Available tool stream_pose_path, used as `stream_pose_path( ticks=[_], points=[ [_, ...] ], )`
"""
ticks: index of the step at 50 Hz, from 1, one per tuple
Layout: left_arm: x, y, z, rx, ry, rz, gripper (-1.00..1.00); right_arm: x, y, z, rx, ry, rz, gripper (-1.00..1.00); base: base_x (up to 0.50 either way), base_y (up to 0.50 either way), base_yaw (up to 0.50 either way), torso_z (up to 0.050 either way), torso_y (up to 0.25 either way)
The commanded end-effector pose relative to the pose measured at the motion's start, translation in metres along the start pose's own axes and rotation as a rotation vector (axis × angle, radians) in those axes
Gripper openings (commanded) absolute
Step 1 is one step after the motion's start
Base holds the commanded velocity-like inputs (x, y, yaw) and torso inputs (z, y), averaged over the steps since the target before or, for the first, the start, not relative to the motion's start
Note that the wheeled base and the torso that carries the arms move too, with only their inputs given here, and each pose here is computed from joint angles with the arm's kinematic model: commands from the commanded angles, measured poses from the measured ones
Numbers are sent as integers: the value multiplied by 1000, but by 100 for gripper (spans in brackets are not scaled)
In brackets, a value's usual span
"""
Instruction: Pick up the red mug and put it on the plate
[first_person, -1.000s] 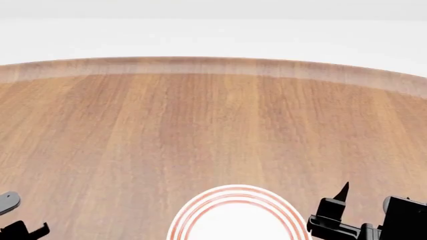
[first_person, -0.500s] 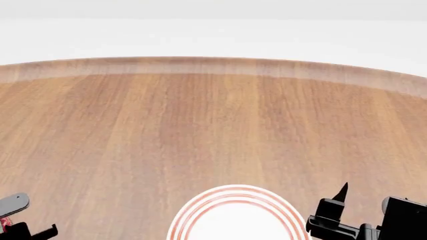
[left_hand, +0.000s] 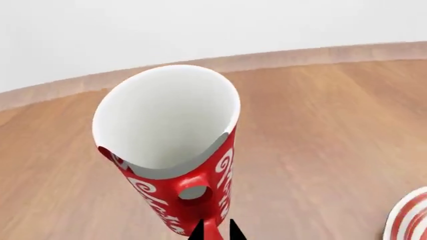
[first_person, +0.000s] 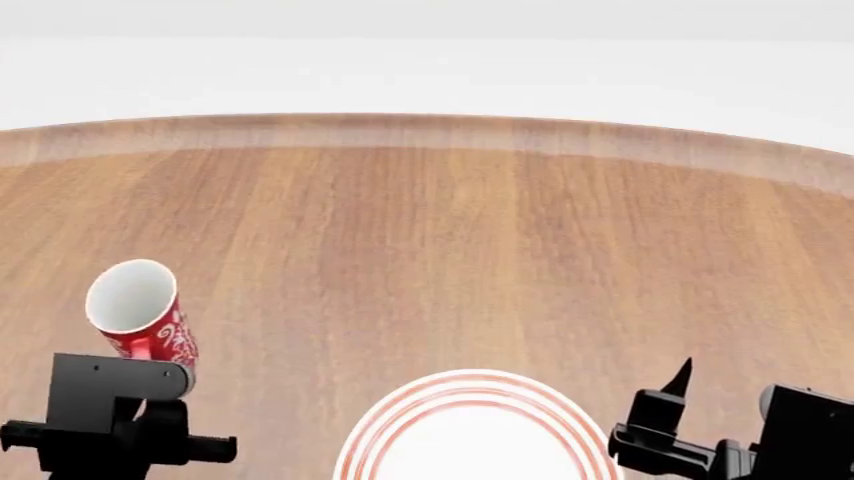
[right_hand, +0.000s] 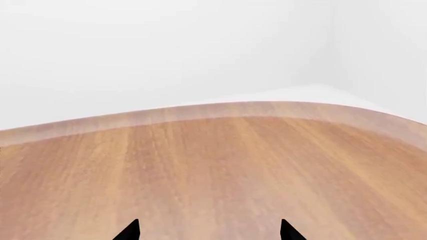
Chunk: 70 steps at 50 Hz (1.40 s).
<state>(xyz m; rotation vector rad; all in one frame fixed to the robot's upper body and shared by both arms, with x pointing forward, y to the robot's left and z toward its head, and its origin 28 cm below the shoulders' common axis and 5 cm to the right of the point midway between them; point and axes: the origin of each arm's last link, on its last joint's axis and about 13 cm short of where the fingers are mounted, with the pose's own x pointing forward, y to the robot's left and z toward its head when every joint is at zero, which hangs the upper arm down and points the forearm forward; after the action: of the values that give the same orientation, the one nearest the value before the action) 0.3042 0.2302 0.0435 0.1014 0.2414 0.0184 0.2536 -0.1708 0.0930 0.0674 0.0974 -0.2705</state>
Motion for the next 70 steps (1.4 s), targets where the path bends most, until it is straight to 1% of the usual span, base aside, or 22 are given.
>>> stream_pose_path(
  ticks=[1, 4, 6, 8, 14, 16, 18, 19, 22, 23, 32, 34, 40, 49, 55, 62, 66, 70],
  points=[
    [-9, -37, 15, 81, -32, -257, -100, 1, 2, 3, -1, -4, 6, 100, 0, 0, 0, 0, 0],
    [-14, -47, 16, 97, -29, -295, -100, 1, 2, 2, 0, -3, 8, 100, 0, 0, 0, 0, 0],
    [-17, -54, 16, 116, -40, -351, -100, 1, 2, 2, 0, -4, 10, 100, 0, 0, 0, 0, 0],
    [-20, -61, 15, 142, -37, -366, -100, 1, 2, 2, 1, -4, 9, 100, 0, 0, 0, 0, 0],
    [-20, -76, 15, 154, -23, -433, -100, 1, 2, 1, 1, -4, 11, 100, 0, 0, 0, 0, 0],
    [-19, -79, 16, 153, -22, -452, -100, 2, 2, 1, 1, -3, 11, 100, 0, 0, 0, 0, 0],
    [-20, -82, 17, 172, -24, -481, -100, 3, 3, 1, 1, -2, 13, 100, 0, 0, 0, 0, 5],
    [-21, -84, 18, 169, -17, -511, -100, 3, 3, 1, 1, -3, 16, 100, 0, 0, 0, 0, 0],
    [-20, -87, 20, 173, -8, -521, -100, 4, 4, 0, 0, -2, 18, 100, 0, 0, 0, 0, 0],
    [-20, -89, 20, 192, -9, -530, -100, 5, 5, -1, 0, -1, 20, 100, 0, 0, 0, 0, 0],
    [-22, -101, 25, 235, 4, -599, -100, 5, 5, -1, 1, -1, 23, 100, 0, 0, 0, 0, 0],
    [-21, -104, 26, 253, 10, -609, -100, 5, 5, -1, 2, -1, 23, 100, 0, 0, 0, 0, 0],
    [-15, -112, 29, 261, 17, -613, -100, 6, 6, -1, 2, 1, 25, 100, 0, 0, 0, 0, 0],
    [-5, -132, 23, 283, 58, -638, -100, 6, 6, -2, 7, 0, 30, 100, 0, 0, 0, 0, 0],
    [-3, -145, 25, 293, 84, -666, -100, 5, 6, -2, 8, -1, 33, 100, 0, 0, 0, 0, 2],
    [5, -151, 19, 308, 122, -647, -100, 5, 4, -5, 12, 4, 31, 100, 0, 0, 0, 0, 0],
    [6, -152, 17, 328, 144, -636, -100, 7, 6, -6, 11, 5, 34, 100, 0, 0, 0, 0, 0],
    [7, -151, 12, 333, 159, -649, -100, 8, 6, -7, 13, 7, 37, 100, 0, 0, 0, 0, 0]
  ],
)
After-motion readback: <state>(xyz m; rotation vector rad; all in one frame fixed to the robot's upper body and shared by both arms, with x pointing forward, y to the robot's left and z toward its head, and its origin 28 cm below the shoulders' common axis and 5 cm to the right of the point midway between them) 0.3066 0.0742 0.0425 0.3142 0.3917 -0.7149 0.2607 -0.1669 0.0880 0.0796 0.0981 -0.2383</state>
